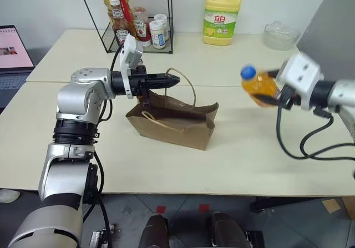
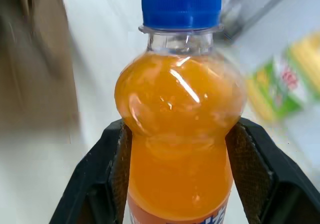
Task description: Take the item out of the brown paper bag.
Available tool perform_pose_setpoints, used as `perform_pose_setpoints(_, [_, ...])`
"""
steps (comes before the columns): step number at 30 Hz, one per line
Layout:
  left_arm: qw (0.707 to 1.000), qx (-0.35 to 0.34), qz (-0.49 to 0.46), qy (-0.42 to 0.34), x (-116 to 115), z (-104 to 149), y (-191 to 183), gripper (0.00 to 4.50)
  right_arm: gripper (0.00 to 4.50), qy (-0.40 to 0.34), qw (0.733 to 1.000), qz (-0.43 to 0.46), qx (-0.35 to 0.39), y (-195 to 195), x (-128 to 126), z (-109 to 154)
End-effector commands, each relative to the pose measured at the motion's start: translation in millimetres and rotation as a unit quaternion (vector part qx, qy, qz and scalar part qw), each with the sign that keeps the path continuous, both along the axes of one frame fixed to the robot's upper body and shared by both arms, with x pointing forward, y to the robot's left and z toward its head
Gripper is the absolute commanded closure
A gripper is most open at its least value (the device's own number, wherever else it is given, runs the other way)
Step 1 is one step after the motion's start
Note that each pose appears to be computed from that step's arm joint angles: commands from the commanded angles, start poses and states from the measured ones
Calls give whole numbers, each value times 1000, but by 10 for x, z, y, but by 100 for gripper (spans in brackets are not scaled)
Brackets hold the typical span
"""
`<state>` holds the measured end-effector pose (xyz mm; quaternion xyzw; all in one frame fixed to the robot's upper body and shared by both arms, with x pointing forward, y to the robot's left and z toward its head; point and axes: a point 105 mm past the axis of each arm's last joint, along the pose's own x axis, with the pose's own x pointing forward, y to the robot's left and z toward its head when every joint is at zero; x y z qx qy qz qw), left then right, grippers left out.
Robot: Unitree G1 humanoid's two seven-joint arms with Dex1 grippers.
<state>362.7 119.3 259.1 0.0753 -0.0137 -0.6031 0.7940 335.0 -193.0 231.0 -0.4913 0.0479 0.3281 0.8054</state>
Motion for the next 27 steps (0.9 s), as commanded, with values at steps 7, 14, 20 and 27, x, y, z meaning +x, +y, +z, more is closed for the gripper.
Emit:
perform_pose_setpoints(7, [1000, -7, 2, -30, -40, 142, 5, 450, 210, 13, 963, -1, -271, -508, 291, -976])
perform_pose_setpoints(14, [1000, -7, 5, -30, -45, 135, 14, 450, 139, 41, 966, 24, -255, -425, 241, -1115])
perform_pose_setpoints(20, [1000, -7, 6, -29, -48, 130, 21, 450, 2, 38, 978, 29, -204, -320, 171, -964])
perform_pose_setpoints(27, [999, -5, 30, -34, 4, 128, 74, 450, 2, 56, 994, 86, 29, 155, -313, -311])
